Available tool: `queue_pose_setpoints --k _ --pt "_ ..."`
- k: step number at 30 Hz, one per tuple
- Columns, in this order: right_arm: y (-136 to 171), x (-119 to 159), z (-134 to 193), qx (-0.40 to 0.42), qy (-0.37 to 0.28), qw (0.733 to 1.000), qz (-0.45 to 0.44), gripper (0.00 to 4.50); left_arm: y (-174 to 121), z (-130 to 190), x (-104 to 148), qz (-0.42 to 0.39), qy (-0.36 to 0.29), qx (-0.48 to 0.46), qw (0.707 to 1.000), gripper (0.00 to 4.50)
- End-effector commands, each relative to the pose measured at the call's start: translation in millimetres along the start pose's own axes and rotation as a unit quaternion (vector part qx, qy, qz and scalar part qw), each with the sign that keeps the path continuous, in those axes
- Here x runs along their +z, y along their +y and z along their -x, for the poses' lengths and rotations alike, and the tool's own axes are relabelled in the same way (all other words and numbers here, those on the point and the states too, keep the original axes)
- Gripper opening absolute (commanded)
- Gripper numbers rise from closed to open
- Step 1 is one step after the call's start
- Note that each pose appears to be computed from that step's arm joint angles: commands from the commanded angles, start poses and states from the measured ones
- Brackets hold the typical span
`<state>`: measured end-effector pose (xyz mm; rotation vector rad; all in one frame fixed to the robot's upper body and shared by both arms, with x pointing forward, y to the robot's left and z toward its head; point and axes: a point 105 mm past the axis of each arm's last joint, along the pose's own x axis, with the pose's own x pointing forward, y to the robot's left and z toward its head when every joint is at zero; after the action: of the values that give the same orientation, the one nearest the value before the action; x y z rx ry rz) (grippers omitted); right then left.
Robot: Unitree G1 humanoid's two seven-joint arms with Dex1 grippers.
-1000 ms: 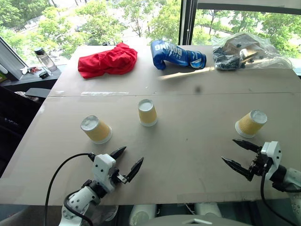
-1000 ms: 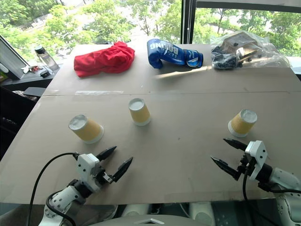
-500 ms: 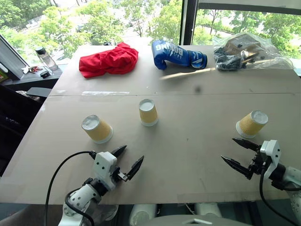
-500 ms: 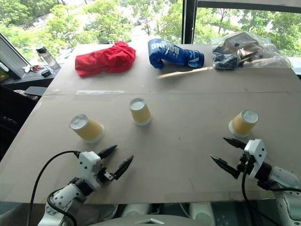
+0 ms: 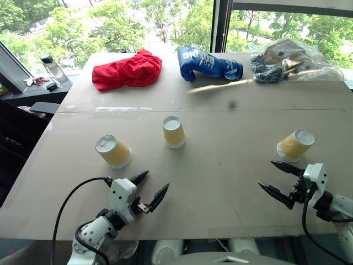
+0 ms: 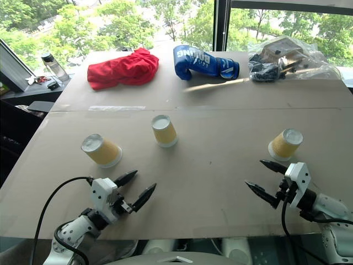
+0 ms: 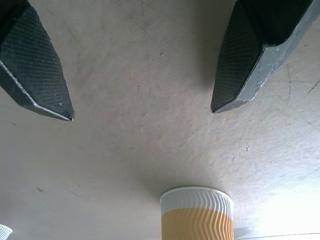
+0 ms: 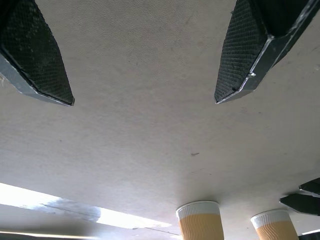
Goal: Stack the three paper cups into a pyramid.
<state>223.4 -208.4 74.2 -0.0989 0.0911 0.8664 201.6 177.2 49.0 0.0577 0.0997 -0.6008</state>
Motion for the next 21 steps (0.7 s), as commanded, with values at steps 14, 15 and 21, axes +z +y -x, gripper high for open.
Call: queue_pose_setpoints --k 14,15,21 --pt "2.9 9.6 0.5 0.004 -0.029 1.0 0.005 4.42 -3.0 -13.9 26.5 -0.015 -0.019 0.007 1.0 4.5" --pt "4.4 11.2 0.5 0.01 -0.035 0.999 0.002 4.42 -1.7 -14.0 27.4 -0.011 -0.023 0.021 0.999 4.5" --pt "15.4 29.3 -4.0 0.055 -0.048 0.997 0.027 4.42 20.4 4.3 36.4 -0.001 -0.037 0.156 0.987 4.5"
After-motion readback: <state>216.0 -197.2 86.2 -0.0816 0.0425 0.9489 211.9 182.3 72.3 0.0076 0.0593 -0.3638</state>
